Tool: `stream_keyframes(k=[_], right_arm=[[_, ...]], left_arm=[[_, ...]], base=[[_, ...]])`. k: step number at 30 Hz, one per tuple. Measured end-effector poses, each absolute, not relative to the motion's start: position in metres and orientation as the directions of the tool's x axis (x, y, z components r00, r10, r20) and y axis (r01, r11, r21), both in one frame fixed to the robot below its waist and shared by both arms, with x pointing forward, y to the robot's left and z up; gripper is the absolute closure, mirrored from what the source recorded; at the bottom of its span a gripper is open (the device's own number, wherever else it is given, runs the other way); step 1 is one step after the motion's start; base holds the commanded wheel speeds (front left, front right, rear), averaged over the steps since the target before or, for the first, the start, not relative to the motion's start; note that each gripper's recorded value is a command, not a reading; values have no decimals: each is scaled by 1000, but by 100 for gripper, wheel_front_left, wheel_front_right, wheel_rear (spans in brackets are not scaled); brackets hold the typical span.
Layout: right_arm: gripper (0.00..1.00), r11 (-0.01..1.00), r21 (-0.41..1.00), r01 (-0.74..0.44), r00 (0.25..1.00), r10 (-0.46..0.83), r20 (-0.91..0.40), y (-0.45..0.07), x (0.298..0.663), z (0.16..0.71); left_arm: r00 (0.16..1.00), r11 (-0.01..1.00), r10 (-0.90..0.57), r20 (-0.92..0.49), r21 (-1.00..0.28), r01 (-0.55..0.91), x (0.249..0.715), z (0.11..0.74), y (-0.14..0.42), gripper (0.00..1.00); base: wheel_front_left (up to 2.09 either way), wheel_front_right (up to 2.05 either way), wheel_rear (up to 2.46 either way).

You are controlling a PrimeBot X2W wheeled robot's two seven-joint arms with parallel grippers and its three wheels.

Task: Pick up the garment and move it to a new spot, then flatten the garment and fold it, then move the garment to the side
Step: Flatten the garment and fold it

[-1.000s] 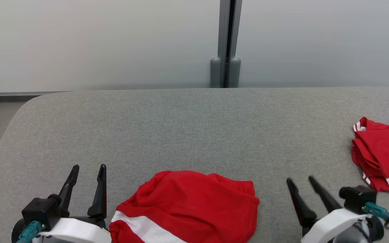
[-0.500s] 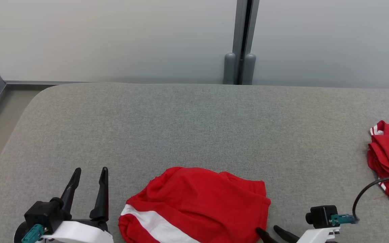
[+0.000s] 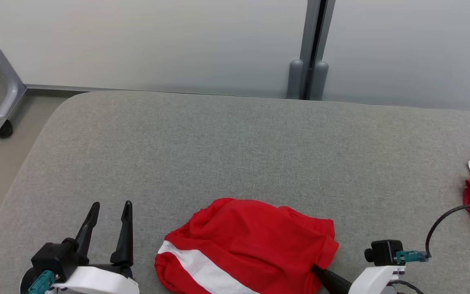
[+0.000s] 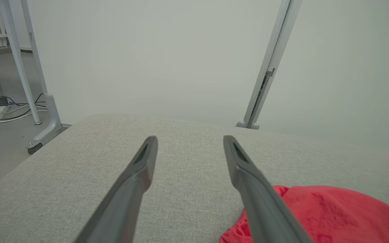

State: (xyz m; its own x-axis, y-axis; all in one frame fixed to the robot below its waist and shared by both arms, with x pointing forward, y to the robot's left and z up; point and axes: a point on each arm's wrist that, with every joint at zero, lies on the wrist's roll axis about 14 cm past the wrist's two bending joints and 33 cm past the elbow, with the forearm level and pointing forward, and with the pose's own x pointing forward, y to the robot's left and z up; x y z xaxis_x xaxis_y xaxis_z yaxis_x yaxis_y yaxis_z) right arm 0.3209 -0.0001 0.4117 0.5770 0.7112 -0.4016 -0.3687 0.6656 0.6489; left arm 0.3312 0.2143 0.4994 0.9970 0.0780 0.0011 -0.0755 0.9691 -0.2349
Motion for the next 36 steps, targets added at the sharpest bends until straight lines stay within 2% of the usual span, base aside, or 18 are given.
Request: stream_keyframes(k=[6,10,18,22,23,24,25,30,36], right_arm=[[100,618,675,-402,598,736,-318,0,336,440],[100,644,629,-436,614,724,-315,-18,361,453],[100,708,549,-444,596,691,-409,-40,414,453],[100,725,536,-432,568,681,-462,-40,426,444],[72,731,533,-425,559,676,-481,-40,429,441],[31,737,526,-424,549,671,-498,-39,431,438],[0,744,518,-422,545,665,-511,-38,433,435],[0,733,540,-414,557,673,-486,-26,429,438],[0,741,526,-417,646,649,-402,-40,422,453]], left_arm=[[996,965,90,8,-248,-86,327,500,217,0],[995,963,101,1,-251,-98,326,498,220,0],[992,958,119,-37,-259,-125,330,485,223,0],[990,957,133,-49,-254,-141,332,481,226,0],[989,956,136,-54,-255,-145,332,479,227,0],[989,956,135,-57,-256,-145,332,478,227,0],[989,956,136,-61,-253,-147,332,477,227,0],[991,958,121,-58,-256,-132,334,476,223,0],[996,963,88,-30,-251,-92,340,484,216,0]], base=[[0,0,0],[0,0,0],[0,0,0],[0,0,0],[0,0,0],[0,0,0],[0,0,0],[0,0,0],[0,0,0]])
